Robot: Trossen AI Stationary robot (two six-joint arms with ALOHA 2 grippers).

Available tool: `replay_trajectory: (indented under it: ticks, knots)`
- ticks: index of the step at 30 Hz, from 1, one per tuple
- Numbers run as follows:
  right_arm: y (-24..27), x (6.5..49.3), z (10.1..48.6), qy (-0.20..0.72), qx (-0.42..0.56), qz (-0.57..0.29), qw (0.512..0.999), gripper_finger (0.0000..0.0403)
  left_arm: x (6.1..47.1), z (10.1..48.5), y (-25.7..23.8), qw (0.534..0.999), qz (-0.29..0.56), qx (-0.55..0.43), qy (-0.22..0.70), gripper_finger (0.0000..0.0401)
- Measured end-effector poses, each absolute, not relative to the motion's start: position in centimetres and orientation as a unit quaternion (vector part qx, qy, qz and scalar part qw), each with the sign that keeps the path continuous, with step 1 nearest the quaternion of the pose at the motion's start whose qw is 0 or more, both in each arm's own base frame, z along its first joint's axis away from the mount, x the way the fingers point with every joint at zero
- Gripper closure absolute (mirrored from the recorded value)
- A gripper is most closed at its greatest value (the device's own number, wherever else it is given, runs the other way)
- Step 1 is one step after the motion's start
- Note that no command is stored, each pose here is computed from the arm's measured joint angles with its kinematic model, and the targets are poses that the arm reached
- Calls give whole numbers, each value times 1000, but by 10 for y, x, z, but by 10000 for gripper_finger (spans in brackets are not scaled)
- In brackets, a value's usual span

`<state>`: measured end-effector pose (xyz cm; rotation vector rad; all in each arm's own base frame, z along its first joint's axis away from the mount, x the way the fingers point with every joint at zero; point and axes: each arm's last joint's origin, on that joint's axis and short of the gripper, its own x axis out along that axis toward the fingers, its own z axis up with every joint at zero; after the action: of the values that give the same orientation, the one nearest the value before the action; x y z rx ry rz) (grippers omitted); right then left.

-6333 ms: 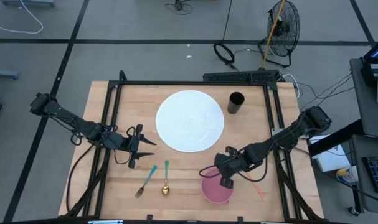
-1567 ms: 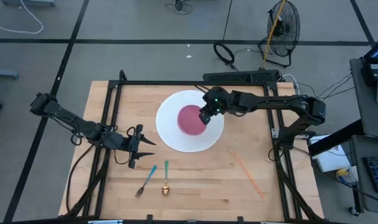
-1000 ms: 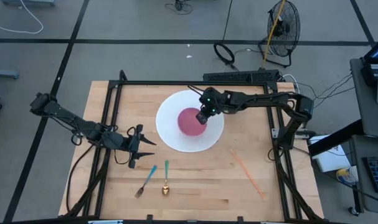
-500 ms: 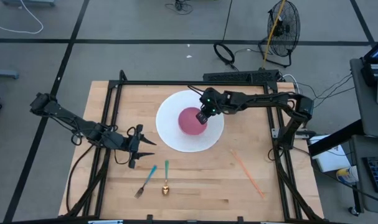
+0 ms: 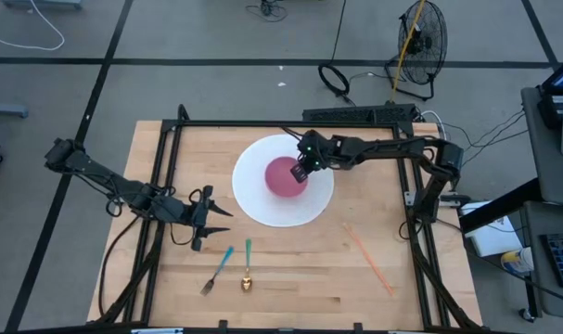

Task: Pick & Place Utensil
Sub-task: Put the pink bowl on the white mat

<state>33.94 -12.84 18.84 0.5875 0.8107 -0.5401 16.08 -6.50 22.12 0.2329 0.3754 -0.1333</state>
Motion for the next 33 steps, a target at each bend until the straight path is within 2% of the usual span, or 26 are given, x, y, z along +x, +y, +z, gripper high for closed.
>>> replay_trajectory:
  ticks: [6,33]
  knots:
    - [-129,339,188,385,284,-258,840,394,161,221,-65,974,-66,115,186,215]
    - [-128,338,190,390,263,-249,847,301,161,221,-65,974,-66,114,186,215]
